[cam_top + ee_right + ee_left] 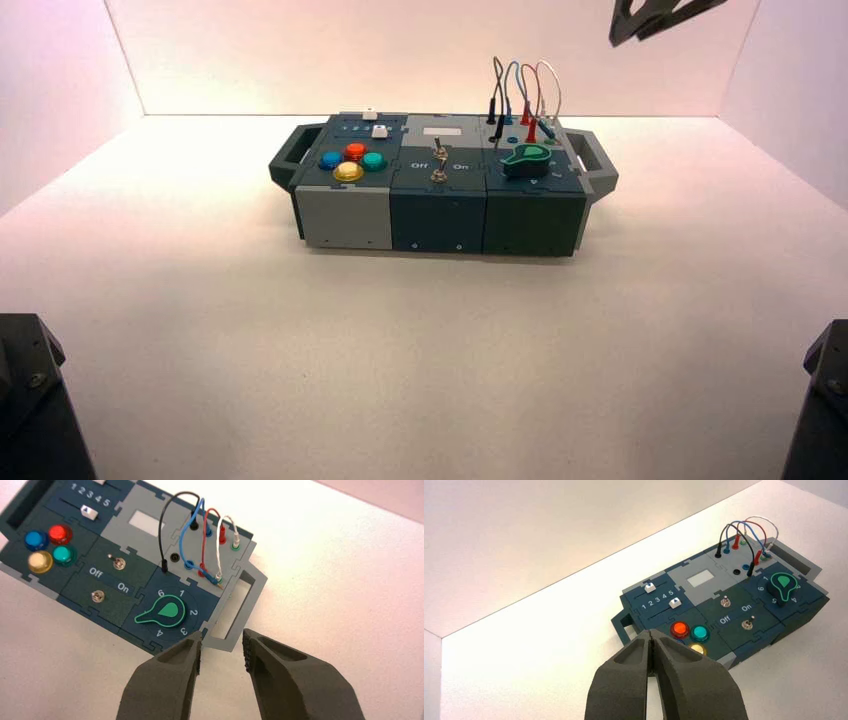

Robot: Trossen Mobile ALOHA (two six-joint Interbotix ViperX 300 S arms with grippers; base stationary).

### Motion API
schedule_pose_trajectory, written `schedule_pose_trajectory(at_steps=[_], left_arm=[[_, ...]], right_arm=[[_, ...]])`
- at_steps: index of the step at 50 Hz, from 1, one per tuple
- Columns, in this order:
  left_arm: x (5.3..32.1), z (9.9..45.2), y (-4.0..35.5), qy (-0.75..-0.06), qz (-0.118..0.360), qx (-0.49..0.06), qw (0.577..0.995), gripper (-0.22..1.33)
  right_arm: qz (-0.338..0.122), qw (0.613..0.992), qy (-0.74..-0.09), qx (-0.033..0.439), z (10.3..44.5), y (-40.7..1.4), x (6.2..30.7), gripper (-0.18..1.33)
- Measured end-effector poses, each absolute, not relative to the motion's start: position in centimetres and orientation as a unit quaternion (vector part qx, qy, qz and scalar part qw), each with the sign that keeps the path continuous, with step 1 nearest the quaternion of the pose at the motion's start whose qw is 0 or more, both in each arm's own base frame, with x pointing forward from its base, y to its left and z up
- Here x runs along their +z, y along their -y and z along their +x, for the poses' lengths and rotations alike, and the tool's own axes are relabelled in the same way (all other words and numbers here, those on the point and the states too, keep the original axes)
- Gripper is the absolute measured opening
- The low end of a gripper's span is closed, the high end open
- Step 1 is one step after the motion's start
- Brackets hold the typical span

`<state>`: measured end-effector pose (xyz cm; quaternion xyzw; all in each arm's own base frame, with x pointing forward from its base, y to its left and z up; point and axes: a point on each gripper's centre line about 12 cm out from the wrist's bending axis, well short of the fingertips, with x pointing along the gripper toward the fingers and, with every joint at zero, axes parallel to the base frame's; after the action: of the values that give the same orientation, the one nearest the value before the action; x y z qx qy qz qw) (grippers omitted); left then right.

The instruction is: Insert the blue wire.

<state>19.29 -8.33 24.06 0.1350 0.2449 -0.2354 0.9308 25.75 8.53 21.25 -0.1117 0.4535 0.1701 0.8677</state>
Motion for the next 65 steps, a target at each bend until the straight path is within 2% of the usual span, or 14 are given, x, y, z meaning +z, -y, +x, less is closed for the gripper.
schedule_pose_trajectory(at_steps=[10, 25, 34, 45, 55, 65], left_arm=[[24.0, 19.3, 8.3, -0.247, 0.135, -0.236, 0.93, -0.16], [24.0, 19.3, 8.3, -0.249, 0.136, -0.237, 0.929, -0.16], [24.0, 19.3, 8.4, -0.25, 0.136, -0.237, 0.929, -0.16], [23.8, 19.2, 8.6, -0.252, 0.138, -0.242, 0.927, -0.16], [24.0, 18.8, 9.7, -0.242, 0.14, -0.267, 0.922, -0.16], [23.7, 18.9, 9.9, -0.247, 0.141, -0.269, 0.92, -0.16]], right_arm=[[-0.126, 0.854, -0.468, 0.19, 26.1, -10.1, 19.5, 1.06], [-0.16, 0.839, -0.48, 0.2, 27.4, -11.1, 17.0, 1.06], [-0.207, 0.821, -0.49, 0.207, 28.5, -11.6, 15.5, 1.06], [-0.243, 0.806, -0.494, 0.218, 29.8, -12.6, 14.5, 1.06], [-0.26, 0.799, -0.497, 0.219, 30.9, -13.0, 13.8, 1.06], [-0.263, 0.795, -0.501, 0.22, 31.6, -13.3, 13.3, 1.05]])
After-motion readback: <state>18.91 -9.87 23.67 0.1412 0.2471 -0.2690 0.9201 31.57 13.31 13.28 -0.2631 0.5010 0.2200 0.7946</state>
